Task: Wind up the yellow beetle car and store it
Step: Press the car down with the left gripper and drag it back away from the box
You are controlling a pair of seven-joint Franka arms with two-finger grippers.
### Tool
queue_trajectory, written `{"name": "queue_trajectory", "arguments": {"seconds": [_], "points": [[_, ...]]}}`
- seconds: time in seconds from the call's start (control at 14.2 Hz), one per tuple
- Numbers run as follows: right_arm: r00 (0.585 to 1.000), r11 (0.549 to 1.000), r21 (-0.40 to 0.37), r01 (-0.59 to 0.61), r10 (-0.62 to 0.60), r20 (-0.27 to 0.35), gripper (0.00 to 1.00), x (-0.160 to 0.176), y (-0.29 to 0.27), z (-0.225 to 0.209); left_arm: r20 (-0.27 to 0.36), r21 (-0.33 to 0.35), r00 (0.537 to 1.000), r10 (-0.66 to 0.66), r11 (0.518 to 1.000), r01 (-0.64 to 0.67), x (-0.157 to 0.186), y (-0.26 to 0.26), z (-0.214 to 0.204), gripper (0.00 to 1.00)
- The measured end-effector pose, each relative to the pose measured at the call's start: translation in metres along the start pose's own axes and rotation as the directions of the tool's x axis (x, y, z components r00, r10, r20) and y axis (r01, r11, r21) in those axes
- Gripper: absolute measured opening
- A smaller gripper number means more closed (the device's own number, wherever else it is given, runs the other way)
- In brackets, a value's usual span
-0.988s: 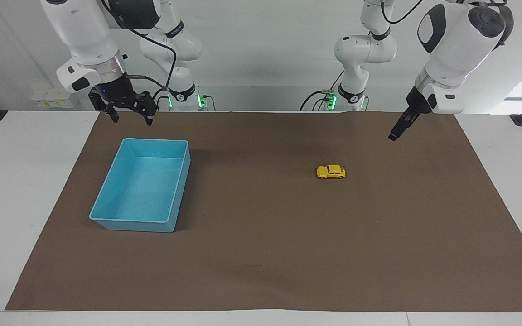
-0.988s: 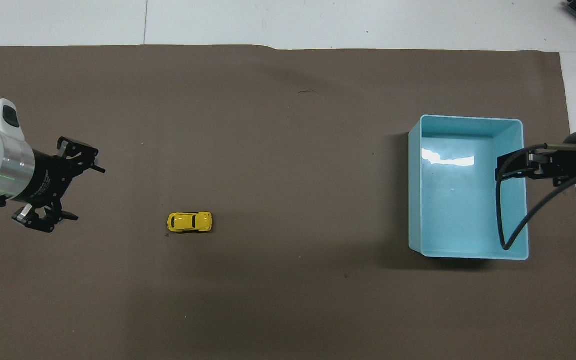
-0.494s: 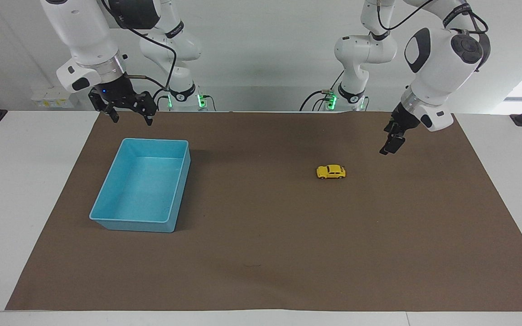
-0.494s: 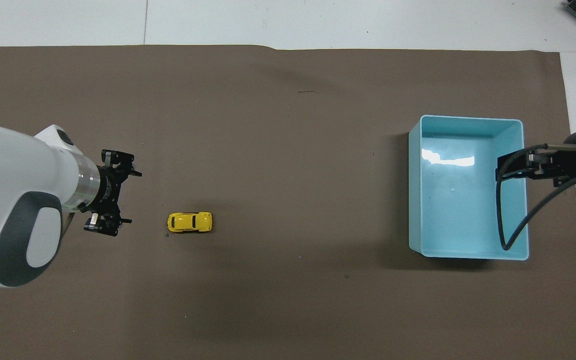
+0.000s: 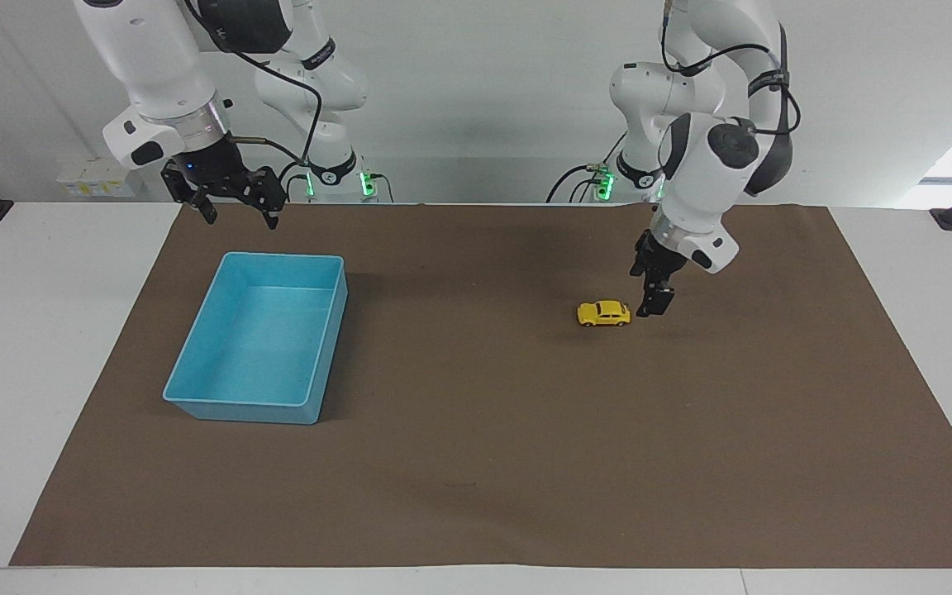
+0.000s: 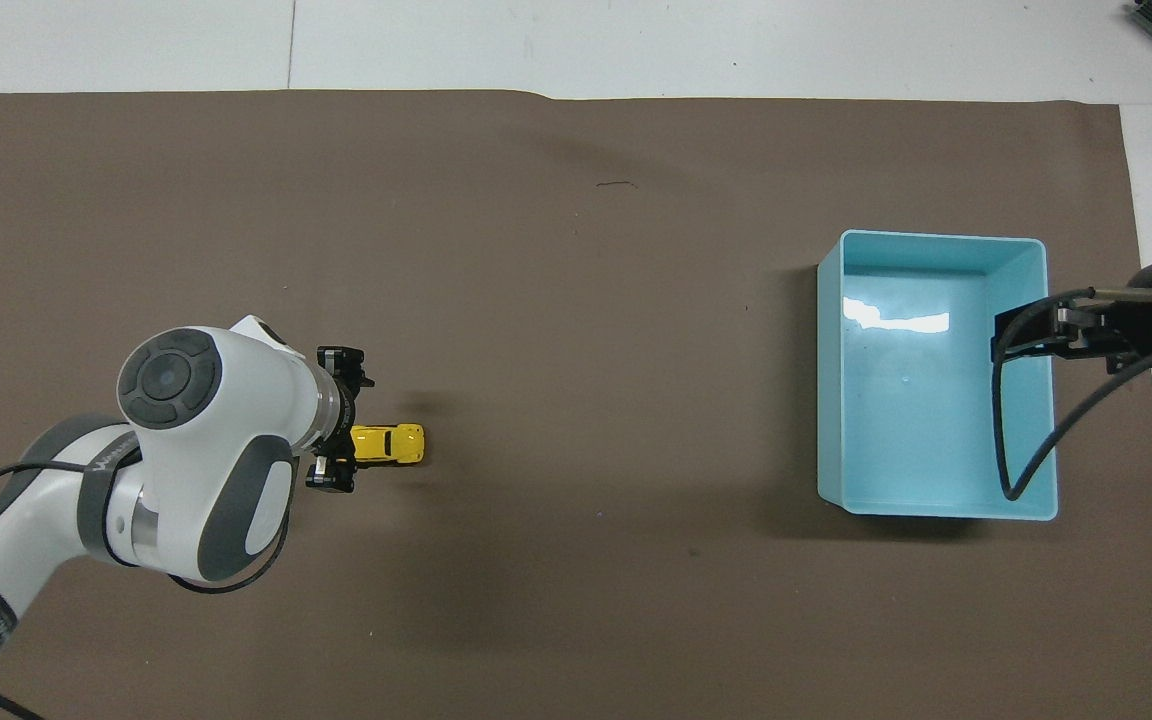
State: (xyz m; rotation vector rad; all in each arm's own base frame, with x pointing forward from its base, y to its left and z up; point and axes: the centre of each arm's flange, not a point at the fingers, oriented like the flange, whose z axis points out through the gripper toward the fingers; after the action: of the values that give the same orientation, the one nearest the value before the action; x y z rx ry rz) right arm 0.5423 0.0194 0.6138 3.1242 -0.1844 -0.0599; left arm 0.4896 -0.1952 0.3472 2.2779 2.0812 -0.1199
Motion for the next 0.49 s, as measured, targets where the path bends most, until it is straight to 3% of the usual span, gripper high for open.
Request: {"name": "queue_trajectory", "arguments": {"seconds": [0.49], "points": [[1.0,1.0,0.0,0.0,0.0,0.0,1.0,0.0,0.0,0.0,-0.005,-0.001,1.0,-0.024,1.0,0.024,0.007,-0.004,0.024,1.0]]}}
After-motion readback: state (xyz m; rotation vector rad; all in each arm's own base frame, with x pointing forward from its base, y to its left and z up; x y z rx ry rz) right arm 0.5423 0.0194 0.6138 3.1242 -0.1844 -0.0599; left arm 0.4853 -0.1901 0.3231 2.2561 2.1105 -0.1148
